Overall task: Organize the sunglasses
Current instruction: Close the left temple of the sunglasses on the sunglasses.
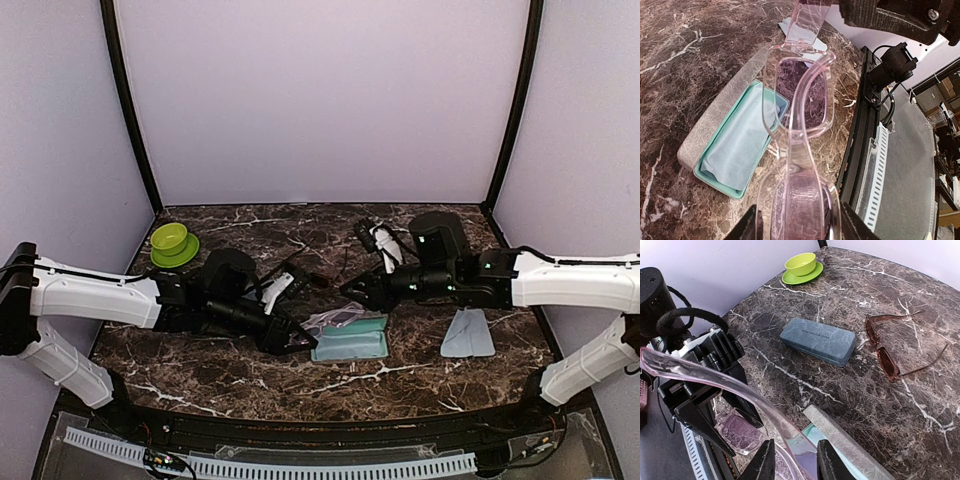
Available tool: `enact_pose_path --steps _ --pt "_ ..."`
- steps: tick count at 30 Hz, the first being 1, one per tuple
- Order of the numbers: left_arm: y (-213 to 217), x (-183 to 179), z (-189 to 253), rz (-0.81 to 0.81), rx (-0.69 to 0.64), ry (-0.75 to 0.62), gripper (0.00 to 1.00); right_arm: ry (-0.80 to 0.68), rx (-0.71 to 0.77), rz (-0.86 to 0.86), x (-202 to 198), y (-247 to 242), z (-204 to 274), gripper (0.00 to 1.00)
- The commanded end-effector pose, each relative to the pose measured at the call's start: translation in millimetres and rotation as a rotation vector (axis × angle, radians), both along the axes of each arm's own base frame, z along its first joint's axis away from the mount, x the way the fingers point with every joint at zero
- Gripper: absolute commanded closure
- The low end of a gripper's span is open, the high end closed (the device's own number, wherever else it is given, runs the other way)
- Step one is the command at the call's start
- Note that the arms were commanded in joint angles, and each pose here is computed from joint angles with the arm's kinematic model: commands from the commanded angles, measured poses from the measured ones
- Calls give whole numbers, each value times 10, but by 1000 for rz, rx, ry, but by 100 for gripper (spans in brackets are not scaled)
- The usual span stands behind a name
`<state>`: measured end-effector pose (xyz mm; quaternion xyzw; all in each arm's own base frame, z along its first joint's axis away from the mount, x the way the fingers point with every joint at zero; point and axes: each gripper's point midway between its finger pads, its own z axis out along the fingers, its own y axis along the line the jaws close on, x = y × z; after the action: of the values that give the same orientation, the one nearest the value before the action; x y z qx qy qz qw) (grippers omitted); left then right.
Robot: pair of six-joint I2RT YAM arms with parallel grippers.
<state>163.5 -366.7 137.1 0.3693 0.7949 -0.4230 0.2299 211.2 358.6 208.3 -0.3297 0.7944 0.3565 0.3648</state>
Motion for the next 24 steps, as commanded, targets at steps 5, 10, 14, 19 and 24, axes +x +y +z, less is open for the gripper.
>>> enact_pose_path --steps 5,10,14,19,24 --pt "9 27 114 12 -19 -41 100 40 97 63 -67 190 56 71" --pt "11 37 111 16 -20 -48 100 62 82 85 -133 229 -53 71" --pt "14 38 108 18 -23 -51 100 67 55 82 -141 222 -122 70" --pt "15 41 120 18 -25 -55 100 75 41 84 -152 233 -162 67" --pt "30 28 94 13 -22 -60 100 71 39 73 -139 226 -122 61"
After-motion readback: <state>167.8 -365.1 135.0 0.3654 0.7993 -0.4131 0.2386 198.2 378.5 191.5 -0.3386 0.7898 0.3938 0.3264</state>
